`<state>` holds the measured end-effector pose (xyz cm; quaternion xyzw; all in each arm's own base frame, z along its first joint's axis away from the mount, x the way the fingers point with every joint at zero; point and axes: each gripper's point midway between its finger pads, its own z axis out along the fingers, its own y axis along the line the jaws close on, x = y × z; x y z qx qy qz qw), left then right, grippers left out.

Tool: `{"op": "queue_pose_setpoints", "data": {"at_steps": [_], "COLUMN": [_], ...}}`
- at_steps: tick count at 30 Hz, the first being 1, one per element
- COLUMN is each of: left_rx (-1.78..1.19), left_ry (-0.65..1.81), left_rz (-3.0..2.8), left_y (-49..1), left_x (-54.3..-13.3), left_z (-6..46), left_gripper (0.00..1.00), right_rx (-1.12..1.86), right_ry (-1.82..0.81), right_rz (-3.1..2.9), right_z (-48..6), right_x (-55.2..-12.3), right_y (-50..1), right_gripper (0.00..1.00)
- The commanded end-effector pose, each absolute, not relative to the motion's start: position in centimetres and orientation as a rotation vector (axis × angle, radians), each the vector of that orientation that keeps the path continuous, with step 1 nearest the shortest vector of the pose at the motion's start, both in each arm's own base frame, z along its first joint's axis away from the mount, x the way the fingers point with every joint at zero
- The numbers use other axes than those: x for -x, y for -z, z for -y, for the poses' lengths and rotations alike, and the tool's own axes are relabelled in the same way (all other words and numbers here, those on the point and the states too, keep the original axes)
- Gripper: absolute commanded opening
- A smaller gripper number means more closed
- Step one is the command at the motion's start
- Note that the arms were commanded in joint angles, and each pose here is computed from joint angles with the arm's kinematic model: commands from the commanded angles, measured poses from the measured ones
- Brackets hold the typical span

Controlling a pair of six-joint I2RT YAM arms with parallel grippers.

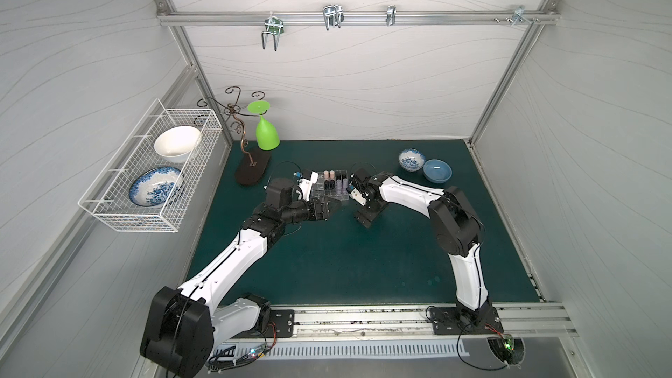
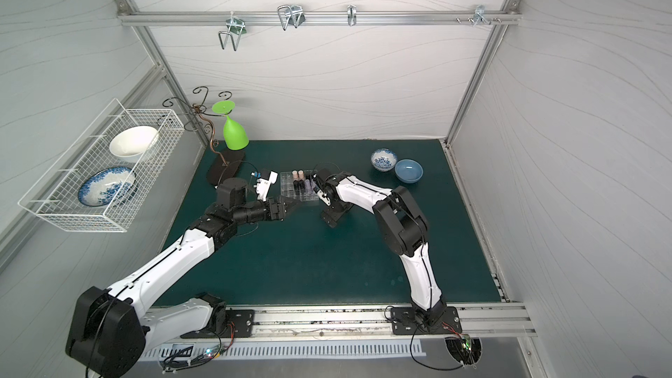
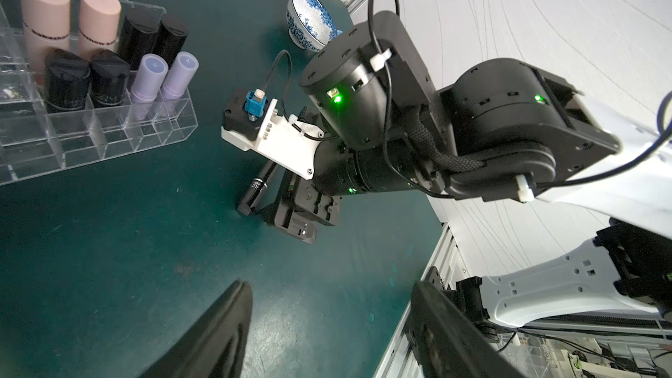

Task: Arrange the lipsticks in the organizer
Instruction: Place the lipstick at the center of the board, then pick up the lipstick at the center of the board.

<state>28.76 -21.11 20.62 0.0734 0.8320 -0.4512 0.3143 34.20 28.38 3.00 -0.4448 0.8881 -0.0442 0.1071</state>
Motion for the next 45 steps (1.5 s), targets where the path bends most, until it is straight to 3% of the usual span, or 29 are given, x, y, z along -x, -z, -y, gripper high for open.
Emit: {"op": "queue_pose_setpoints", "data": {"at_steps": [1,8,13,20,26,32,40,45], "left_rx": [-0.241,-0.242,-0.242,-0.233,-0.223,-0.215,-0.215,-0.208], "left_ry": [1.169,1.162,1.159,1.164,1.17,1.184,1.184,1.18], "left_rz": [-2.104,-2.099,-2.1,-2.093,-2.08,-2.073,-2.072,-2.074], "left_y": [-23.5,-23.6,-23.6,-23.7,-24.0,-24.1,-23.9,-23.8], "left_x": [-29.4,-29.4,-29.4,-29.5,-29.4,-29.4,-29.6,-29.6], "left_z": [21.2,21.1,21.1,21.1,21.1,21.1,21.2,21.1], "left_gripper": [0.74,0.74,0.74,0.73,0.73,0.73,0.73,0.73], "right_rx": [1.329,1.324,1.316,1.222,1.136,1.105,1.131,1.117], "right_ry": [0.087,-0.074,-0.126,-0.122,-0.191,-0.175,-0.197,-0.208], "right_rz": [-2.57,-2.566,-2.622,-2.71,-2.736,-2.755,-2.759,-2.754], "right_z": [-29.5,-31.8,-31.9,-29.6,-29.0,-29.2,-30.5,-30.6], "right_x": [-35.7,-36.4,-35.3,-33.0,-31.4,-31.9,-32.3,-32.2], "right_y": [-2.3,-2.1,-1.1,-0.3,-1.4,-0.6,0.7,0.5], "right_gripper": [0.99,0.97,0.73,0.53,0.52,0.4,0.45,0.29]}}
